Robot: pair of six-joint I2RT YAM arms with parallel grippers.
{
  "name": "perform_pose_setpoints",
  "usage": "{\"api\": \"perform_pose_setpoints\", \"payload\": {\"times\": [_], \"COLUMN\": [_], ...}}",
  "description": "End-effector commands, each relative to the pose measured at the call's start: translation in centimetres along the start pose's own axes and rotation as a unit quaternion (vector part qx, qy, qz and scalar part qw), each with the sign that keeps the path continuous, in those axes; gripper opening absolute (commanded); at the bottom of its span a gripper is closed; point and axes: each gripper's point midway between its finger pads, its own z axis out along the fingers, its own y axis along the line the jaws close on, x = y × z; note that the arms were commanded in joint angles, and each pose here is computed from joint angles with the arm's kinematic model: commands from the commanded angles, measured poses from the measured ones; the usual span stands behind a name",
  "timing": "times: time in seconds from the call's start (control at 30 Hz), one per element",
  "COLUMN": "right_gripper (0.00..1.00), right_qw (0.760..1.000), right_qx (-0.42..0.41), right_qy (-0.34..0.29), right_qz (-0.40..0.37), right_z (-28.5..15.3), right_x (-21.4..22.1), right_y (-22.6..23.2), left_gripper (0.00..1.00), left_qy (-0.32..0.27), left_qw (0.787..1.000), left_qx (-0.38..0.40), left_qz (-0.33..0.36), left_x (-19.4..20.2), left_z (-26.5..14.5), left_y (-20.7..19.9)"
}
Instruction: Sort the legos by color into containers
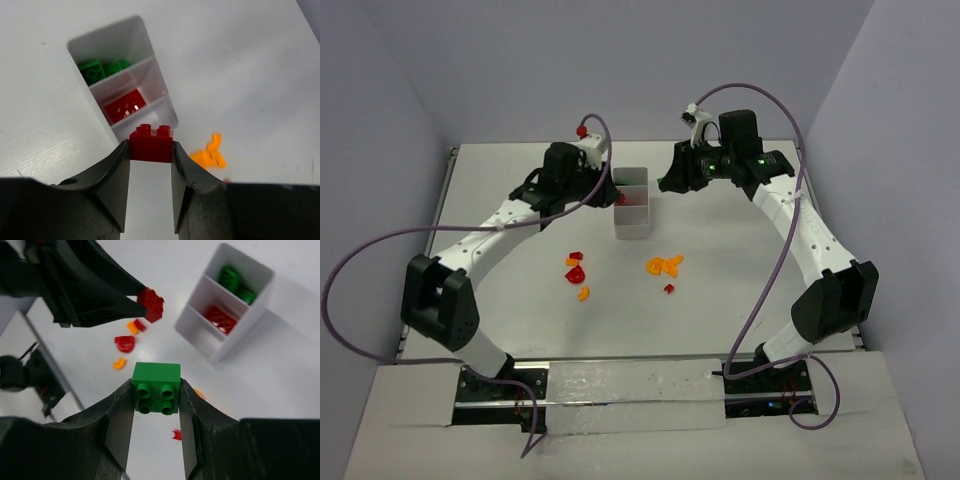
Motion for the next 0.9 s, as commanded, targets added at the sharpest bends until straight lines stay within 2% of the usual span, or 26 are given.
{"api": "perform_pose_setpoints", "payload": {"times": [0.0, 0.2, 0.37, 0.6, 0.67, 0.87], "right_gripper": [0.0, 0.0, 0.0, 0.0, 0.0, 0.0], "right_qw": [0.993, 0.982, 0.979, 0.975, 0.974, 0.971], "right_qx": [0.104, 0.174, 0.189, 0.207, 0.213, 0.221], "right_qy": [-0.059, -0.071, -0.079, -0.082, -0.083, -0.087], "right_qz": [0.006, 0.01, 0.008, 0.007, 0.006, 0.007], "right_z": [-0.9, -1.1, -1.2, -1.1, -1.1, -0.7], "right_x": [-2.7, -3.4, -3.6, -3.7, -3.9, -4.8], "right_y": [-3.6, -6.2, -6.7, -7.6, -7.8, -8.3], "left_gripper": [0.0, 0.0, 0.0, 0.29, 0.44, 0.72], "left_qy": [-0.07, -0.063, -0.049, -0.03, -0.03, -0.036], "left_qw": [0.989, 0.985, 0.983, 0.983, 0.984, 0.986], "left_qx": [-0.118, -0.149, -0.17, -0.17, -0.166, -0.155], "left_qz": [-0.05, -0.054, -0.054, -0.054, -0.053, -0.048], "left_x": [-3.6, -2.8, -2.3, -1.4, -1.6, -2.6], "left_z": [2.0, 5.4, 7.0, 8.5, 8.4, 7.5], "left_y": [1.6, 1.8, 2.5, 2.6, 2.4, 1.6]}}
